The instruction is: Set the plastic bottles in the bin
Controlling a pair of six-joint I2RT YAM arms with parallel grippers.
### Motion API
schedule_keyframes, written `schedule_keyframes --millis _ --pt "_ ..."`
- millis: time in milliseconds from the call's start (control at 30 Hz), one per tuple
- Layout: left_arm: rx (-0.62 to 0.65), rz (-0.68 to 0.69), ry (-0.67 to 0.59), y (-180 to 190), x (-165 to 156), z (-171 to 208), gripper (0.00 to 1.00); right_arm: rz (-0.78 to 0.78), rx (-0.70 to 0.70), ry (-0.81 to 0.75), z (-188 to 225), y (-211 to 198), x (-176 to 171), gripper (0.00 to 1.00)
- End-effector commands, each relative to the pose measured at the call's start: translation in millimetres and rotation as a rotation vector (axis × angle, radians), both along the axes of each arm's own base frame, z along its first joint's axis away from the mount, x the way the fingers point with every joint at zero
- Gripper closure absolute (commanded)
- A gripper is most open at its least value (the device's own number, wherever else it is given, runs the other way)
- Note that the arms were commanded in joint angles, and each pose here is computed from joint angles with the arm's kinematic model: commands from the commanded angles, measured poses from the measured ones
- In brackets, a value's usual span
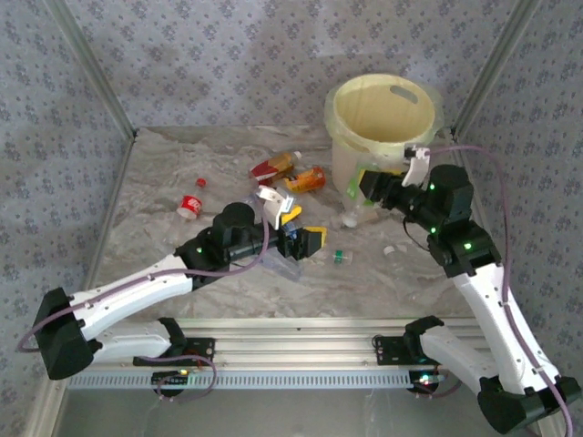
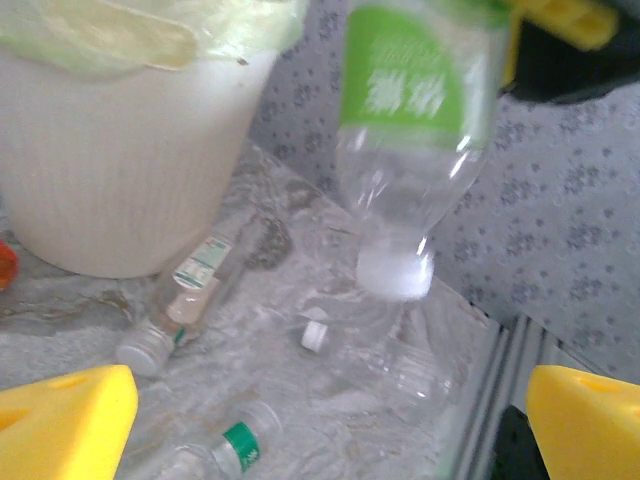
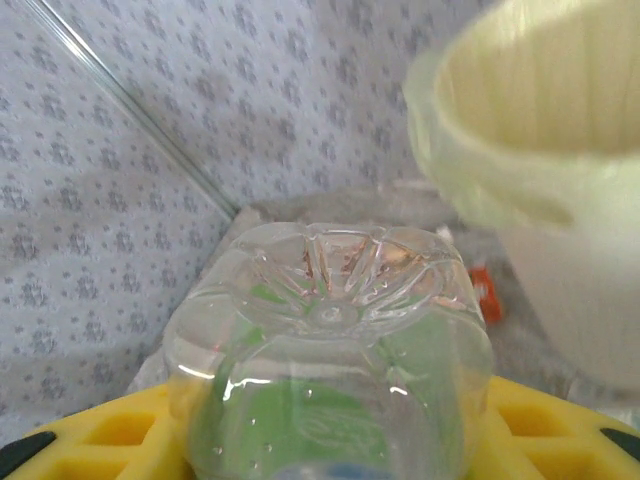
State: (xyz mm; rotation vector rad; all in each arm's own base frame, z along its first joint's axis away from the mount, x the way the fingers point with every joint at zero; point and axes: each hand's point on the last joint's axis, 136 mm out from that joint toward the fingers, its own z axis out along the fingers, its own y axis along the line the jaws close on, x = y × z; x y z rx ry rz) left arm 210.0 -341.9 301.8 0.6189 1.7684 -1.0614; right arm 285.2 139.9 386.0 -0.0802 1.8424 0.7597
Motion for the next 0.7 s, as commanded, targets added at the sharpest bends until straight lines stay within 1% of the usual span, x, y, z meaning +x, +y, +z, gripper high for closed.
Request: schedule_keyframes --millis 0,167,300,533,667 --pt "-0.085 0.082 -0.082 11.9 7.4 24.3 0.0 -0.067 -0.08 -0.124 36.4 -13.2 11.0 0.47" --pt "-0.104 0.104 -0.085 18.8 7.3 29.2 0.0 -0.167 -0.131 -0.206 72.3 -26.0 38.7 0.48" --pt "-0.111 0.106 -0.092 24.2 4.4 32.5 0.0 -0.222 -0.205 -0.213 83.8 -33.2 67.9 0.48" --pt "-0.021 0.098 -0.097 32.2 -0.8 24.6 0.0 -0.312 -0.244 -0.213 95.6 -52.5 127.8 0.49" --pt "0.03 0.096 -0.102 39.0 -4.6 19.8 0.0 -0.349 -0.286 -0.175 87.0 -62.5 160.4 0.5"
